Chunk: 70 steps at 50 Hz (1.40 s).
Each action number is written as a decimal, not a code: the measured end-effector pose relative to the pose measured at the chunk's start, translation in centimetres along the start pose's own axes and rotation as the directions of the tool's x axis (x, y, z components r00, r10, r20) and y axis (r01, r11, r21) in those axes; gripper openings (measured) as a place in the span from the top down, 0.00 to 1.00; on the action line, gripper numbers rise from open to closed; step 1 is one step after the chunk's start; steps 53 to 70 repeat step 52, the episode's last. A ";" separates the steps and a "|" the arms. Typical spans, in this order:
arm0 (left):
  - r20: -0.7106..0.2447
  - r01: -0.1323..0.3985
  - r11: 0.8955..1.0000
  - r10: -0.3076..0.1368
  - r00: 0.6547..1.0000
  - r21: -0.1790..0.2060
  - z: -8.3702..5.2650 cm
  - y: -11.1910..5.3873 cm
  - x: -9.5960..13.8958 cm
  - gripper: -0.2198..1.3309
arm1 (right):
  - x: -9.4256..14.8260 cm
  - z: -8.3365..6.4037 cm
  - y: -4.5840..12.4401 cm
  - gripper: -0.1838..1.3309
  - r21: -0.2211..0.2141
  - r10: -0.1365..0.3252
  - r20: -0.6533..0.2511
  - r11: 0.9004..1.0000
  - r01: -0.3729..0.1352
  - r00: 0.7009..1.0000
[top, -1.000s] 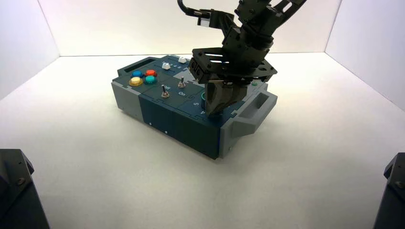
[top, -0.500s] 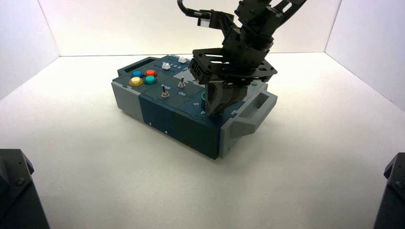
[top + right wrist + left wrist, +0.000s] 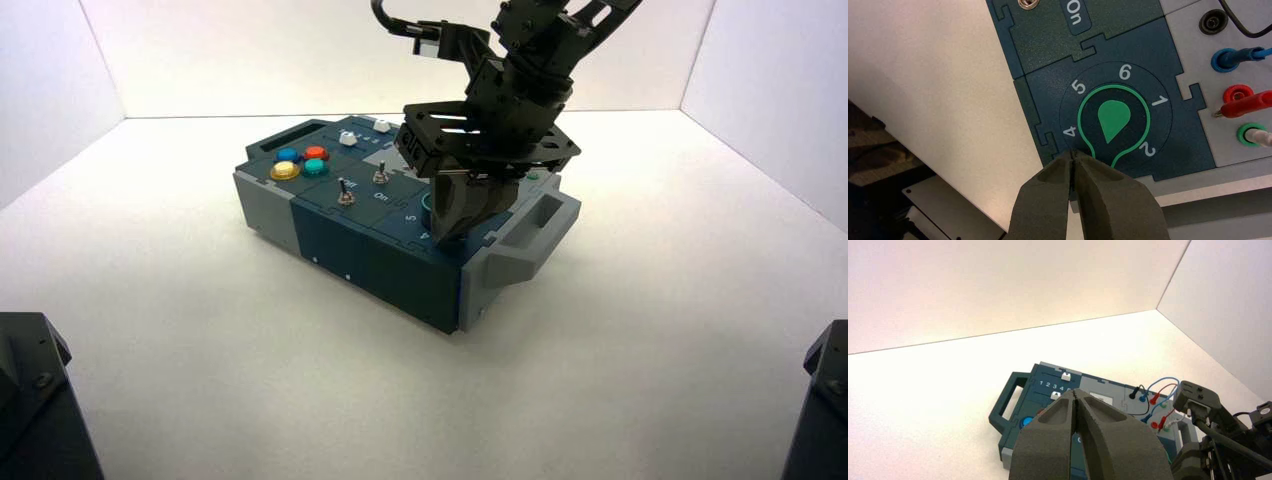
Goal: Turn the knob to position 3.
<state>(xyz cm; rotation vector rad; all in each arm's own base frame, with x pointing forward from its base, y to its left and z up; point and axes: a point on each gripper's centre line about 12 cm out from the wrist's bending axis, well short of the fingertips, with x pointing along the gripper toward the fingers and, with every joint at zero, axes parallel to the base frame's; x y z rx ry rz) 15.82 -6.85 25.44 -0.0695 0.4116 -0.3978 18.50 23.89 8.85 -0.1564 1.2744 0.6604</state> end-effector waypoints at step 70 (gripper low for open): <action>-0.005 -0.002 1.000 0.002 1.000 0.002 -0.1 0.0 0.1 0.97 | -4.9 6.0 4.4 0.97 -0.103 0.101 0.115 0.991 -0.090 0.988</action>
